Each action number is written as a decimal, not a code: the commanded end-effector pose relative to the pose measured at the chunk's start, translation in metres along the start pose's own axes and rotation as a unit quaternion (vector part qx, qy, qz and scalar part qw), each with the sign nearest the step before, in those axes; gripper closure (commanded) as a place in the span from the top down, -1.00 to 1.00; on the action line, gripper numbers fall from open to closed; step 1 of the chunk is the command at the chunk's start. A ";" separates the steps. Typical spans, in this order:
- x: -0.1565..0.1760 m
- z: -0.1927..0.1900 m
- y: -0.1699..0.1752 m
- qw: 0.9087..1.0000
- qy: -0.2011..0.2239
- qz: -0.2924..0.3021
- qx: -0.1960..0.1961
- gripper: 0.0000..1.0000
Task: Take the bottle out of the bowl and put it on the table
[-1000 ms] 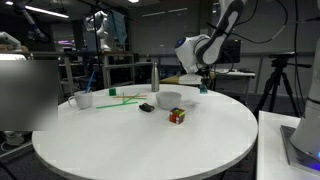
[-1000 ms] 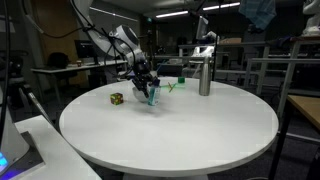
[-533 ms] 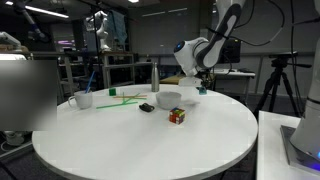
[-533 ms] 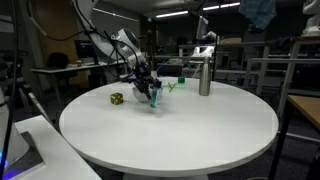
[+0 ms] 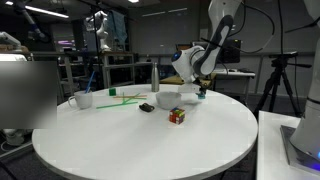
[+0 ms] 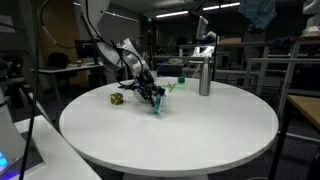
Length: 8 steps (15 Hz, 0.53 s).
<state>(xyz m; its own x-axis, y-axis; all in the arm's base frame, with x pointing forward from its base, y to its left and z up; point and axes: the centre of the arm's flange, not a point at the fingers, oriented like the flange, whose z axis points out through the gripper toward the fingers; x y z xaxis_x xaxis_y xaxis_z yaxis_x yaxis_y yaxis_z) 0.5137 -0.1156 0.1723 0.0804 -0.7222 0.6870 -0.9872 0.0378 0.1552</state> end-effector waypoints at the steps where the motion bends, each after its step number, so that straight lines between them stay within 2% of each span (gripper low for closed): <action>1: 0.007 0.011 -0.014 1.000 0.005 0.000 0.014 -0.43; 8: 0.023 0.008 -0.021 0.997 -0.034 0.053 0.049 -0.43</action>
<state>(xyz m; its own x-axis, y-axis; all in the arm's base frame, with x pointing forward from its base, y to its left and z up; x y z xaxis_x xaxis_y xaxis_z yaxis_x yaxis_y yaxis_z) 0.5308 -0.1291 0.1729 0.0245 -0.7521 0.6586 -0.9964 0.0352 0.0773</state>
